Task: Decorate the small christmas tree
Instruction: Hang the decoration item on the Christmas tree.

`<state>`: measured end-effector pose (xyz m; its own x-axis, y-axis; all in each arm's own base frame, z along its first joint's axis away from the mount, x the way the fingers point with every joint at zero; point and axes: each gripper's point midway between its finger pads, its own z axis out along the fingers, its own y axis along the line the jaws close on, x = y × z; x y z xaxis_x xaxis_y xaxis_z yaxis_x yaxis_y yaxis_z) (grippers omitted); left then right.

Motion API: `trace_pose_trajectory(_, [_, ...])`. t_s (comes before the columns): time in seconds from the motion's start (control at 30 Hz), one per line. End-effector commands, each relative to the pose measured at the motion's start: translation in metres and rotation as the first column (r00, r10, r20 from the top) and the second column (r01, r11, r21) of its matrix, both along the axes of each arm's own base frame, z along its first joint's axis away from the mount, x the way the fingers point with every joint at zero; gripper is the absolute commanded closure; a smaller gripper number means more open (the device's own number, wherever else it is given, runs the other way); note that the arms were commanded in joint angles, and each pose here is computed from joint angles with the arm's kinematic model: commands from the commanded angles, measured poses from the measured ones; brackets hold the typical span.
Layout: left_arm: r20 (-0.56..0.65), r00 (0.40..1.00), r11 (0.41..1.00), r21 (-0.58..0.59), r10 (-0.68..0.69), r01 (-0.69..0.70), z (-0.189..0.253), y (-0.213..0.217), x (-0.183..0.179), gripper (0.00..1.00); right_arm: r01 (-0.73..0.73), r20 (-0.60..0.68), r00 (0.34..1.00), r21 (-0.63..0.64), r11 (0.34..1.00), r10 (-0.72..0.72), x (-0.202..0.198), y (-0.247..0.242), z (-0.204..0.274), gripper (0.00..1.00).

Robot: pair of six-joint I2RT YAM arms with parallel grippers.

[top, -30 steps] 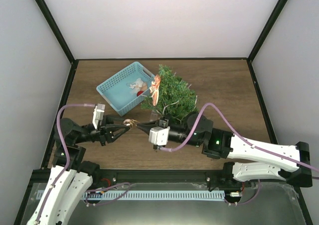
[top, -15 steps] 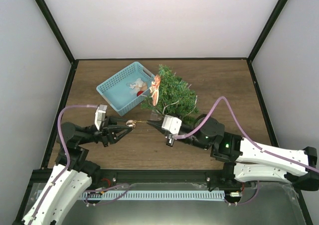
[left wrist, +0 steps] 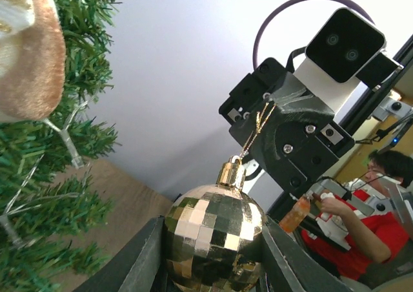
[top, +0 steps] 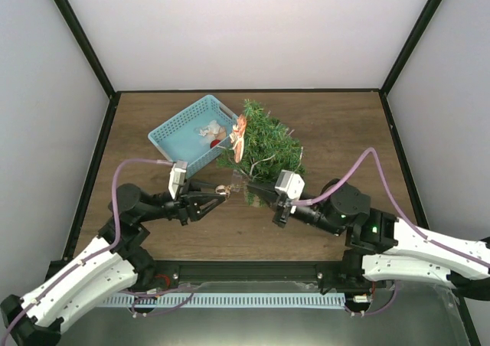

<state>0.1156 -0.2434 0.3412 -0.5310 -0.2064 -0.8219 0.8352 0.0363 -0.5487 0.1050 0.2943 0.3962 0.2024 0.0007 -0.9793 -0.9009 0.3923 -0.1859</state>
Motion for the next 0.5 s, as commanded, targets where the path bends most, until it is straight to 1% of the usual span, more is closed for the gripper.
trace_pose_trajectory(0.0, [0.066,0.992,0.992,-0.083,0.103,-0.097,0.030,-0.005,0.012,0.69,0.076,-0.050,0.996,0.052,0.996,-0.074,0.006,-0.026,0.015,0.99])
trace_pose_trajectory(0.13, [0.083,0.989,0.989,-0.085,0.125,-0.118,0.041,-0.023,0.017,0.69,0.100,-0.042,0.994,0.056,0.993,-0.098,0.007,-0.037,0.020,0.99])
trace_pose_trajectory(0.23, [0.105,0.989,0.992,-0.084,0.106,-0.098,0.049,-0.038,0.015,0.69,0.133,-0.048,0.990,0.036,0.990,-0.131,0.011,-0.042,0.021,0.99])
trace_pose_trajectory(0.3, [0.107,0.989,0.994,-0.049,0.100,-0.095,0.046,-0.056,0.019,0.69,0.151,-0.049,0.988,0.028,0.988,-0.149,0.014,-0.044,0.025,0.99])
trace_pose_trajectory(0.47, [0.130,0.980,0.988,-0.013,0.153,-0.153,0.057,-0.080,0.029,0.68,0.264,-0.056,0.964,0.047,0.963,-0.261,0.028,-0.063,0.044,0.99])
